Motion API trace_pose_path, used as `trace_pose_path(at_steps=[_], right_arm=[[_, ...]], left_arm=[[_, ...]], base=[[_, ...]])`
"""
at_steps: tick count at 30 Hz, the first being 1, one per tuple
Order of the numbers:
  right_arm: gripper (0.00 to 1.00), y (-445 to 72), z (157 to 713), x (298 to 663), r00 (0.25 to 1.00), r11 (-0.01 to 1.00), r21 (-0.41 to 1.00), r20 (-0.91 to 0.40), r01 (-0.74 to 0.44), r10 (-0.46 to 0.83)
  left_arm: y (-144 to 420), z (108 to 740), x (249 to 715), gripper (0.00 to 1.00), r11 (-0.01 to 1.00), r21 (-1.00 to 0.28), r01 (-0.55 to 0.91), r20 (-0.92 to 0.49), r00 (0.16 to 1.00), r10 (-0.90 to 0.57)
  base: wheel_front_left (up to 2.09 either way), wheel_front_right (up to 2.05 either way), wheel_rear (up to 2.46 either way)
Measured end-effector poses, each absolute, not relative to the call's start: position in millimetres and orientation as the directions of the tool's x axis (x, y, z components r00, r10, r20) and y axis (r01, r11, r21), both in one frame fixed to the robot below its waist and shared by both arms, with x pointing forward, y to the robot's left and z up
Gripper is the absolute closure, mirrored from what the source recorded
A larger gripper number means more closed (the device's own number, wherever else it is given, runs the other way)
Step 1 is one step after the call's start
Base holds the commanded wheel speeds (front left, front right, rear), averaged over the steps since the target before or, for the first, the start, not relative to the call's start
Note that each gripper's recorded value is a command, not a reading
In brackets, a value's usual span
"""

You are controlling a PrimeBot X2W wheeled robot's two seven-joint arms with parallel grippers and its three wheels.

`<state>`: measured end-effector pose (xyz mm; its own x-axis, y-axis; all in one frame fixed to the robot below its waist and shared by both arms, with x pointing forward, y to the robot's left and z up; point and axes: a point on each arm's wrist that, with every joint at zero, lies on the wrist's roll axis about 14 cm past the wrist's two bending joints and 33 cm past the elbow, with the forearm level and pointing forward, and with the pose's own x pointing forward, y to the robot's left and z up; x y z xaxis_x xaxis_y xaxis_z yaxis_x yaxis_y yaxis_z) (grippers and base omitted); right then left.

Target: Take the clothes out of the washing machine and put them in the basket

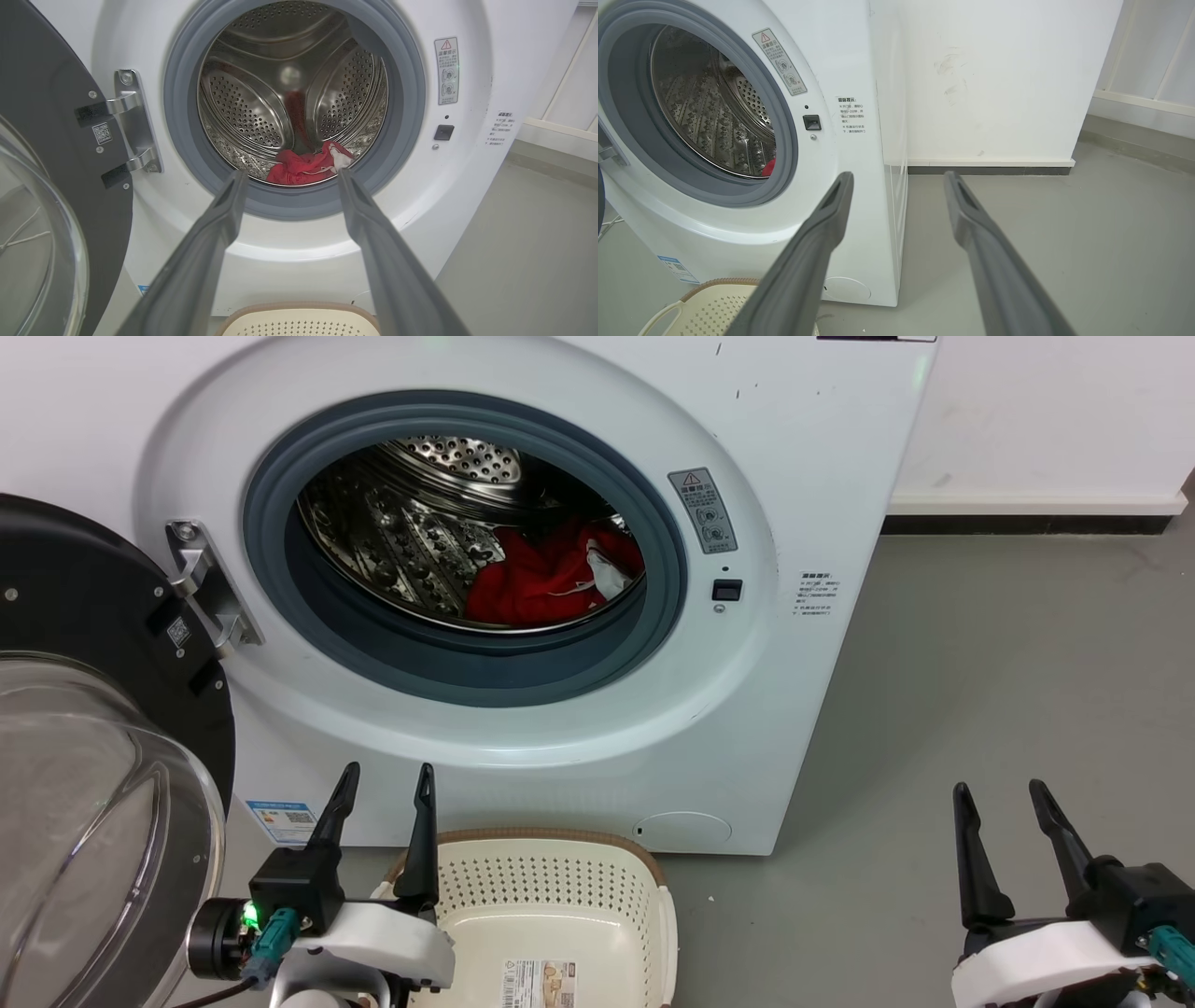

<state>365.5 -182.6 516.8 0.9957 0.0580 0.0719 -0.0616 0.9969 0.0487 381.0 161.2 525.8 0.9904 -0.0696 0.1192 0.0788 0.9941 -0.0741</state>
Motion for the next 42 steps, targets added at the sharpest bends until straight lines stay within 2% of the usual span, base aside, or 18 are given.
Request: trace_pose_path(at_steps=[17, 35, 42], right_arm=[[0.00, -180, 513, 365, 0.995, 0.997, -0.023, 0.063, -0.072, 0.073], [0.00, -183, 508, 364, 0.997, 0.998, 0.002, 0.050, -0.063, 0.063], [0.00, -185, 508, 370, 0.997, 0.998, 0.001, 0.051, -0.057, 0.057]], left_arm=[[159, 524, 382, 0.00, 0.997, 0.020, 0.079, 0.128, 0.989, -0.081], [159, 515, 384, 0.00, 0.997, 0.003, 0.078, 0.102, 0.992, -0.078], [150, 514, 409, 0.00, 0.995, 0.002, 0.104, 0.093, 0.990, -0.104]], base=[[0.00, 0.00, 0.00], [0.00, 0.00, 0.00], [0.00, 0.00, 0.00]])
